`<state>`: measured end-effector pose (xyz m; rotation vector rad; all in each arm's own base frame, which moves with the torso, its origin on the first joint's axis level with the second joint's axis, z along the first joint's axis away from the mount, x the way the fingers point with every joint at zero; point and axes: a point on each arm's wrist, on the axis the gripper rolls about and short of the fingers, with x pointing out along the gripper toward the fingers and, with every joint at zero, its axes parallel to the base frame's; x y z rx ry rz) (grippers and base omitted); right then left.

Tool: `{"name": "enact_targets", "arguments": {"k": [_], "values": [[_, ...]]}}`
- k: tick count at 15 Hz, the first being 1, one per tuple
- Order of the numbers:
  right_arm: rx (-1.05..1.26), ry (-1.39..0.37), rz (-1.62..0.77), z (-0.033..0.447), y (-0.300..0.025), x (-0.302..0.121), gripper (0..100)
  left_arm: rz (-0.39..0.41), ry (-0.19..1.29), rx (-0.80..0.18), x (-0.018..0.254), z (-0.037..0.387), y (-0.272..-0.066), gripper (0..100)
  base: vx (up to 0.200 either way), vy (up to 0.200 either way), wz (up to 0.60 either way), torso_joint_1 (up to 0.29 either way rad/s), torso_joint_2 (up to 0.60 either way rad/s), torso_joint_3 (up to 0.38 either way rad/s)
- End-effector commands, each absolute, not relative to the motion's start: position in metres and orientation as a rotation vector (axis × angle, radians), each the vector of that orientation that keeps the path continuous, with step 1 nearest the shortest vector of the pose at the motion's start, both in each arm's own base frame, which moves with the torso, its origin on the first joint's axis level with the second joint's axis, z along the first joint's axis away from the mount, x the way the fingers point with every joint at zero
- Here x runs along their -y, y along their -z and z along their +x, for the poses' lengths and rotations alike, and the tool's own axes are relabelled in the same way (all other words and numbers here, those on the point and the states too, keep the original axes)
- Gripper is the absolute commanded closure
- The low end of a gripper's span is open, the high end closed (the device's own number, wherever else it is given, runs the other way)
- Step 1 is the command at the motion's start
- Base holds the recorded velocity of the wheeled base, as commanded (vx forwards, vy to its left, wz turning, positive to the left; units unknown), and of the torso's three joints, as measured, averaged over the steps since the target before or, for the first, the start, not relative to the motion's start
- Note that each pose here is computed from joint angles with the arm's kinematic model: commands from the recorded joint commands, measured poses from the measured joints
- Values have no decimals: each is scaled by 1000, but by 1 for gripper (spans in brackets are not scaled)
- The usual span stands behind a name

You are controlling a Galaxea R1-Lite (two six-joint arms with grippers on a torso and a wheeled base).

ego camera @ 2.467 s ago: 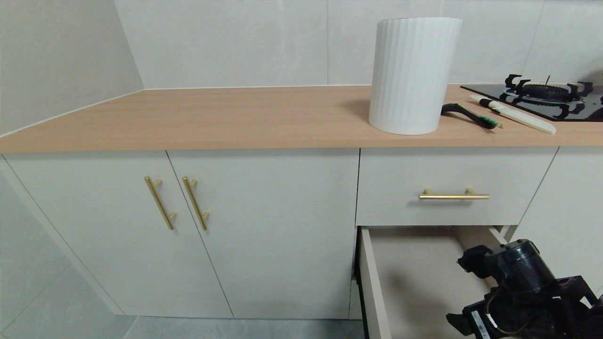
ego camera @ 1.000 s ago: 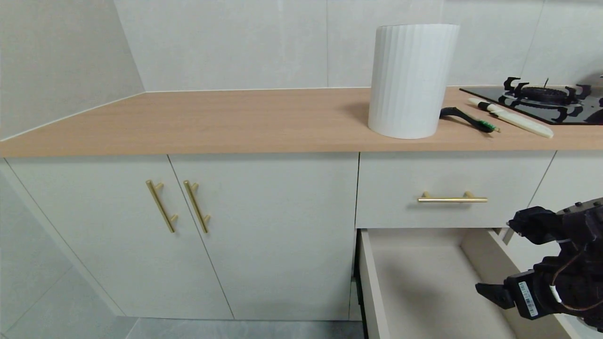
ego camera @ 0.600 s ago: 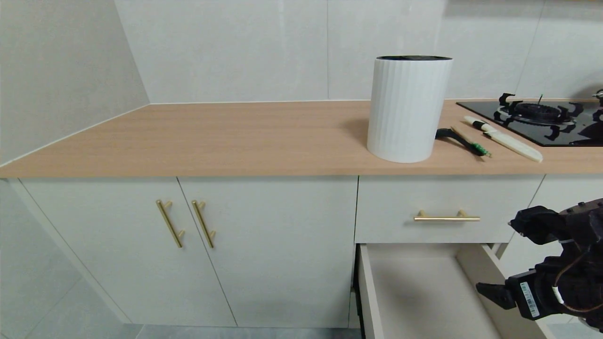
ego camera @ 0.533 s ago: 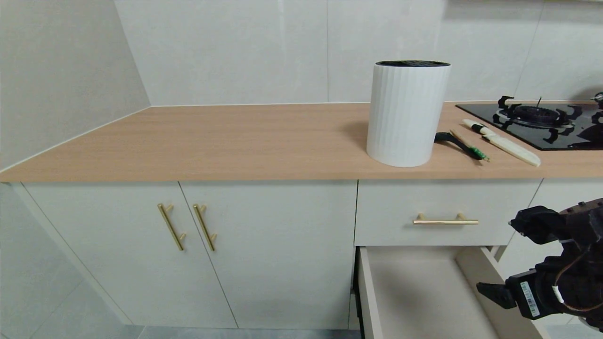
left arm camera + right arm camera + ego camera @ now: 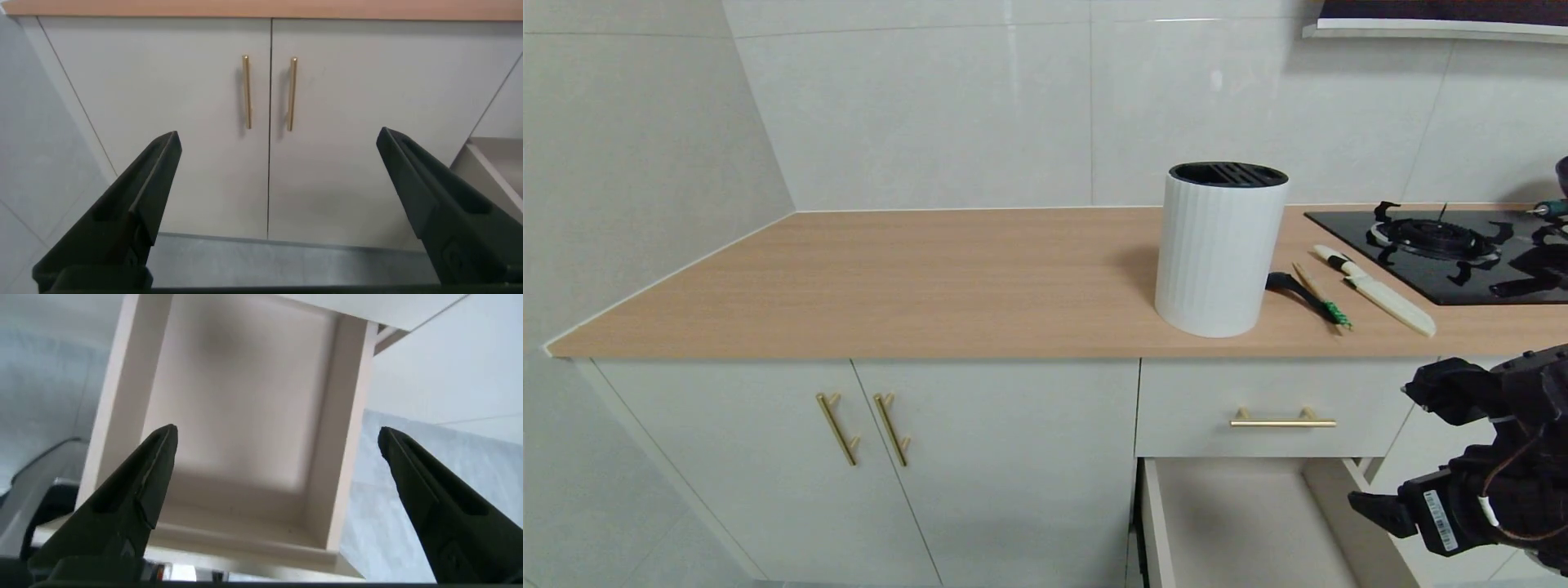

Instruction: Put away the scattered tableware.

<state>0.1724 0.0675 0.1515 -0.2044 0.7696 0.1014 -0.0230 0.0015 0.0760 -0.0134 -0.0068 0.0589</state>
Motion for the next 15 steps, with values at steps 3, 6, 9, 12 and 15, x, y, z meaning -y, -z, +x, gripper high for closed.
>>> {"name": "enact_targets", "arguments": {"k": [3,6,9,12,15], "values": [[-581,-58,-151,189,-210,-58,0,-14,-60,5,-1,-23,-76,0,0,0,0,23,-52,-31],[-607,5,-122,242,-252,-58,0,-14,-60,5,-1,-23,-76,0,0,0,0,0,0,0],[-636,38,-91,288,-245,-61,0,-12,-60,5,-1,-23,-76,0,0,0,0,0,0,0],[-638,69,-70,324,-222,-57,0,-14,-60,5,-1,-23,-76,0,0,0,0,0,0,0],[-613,99,-55,352,-206,-51,0,-14,-60,5,-1,-23,-76,0,0,0,0,0,0,0]]}}
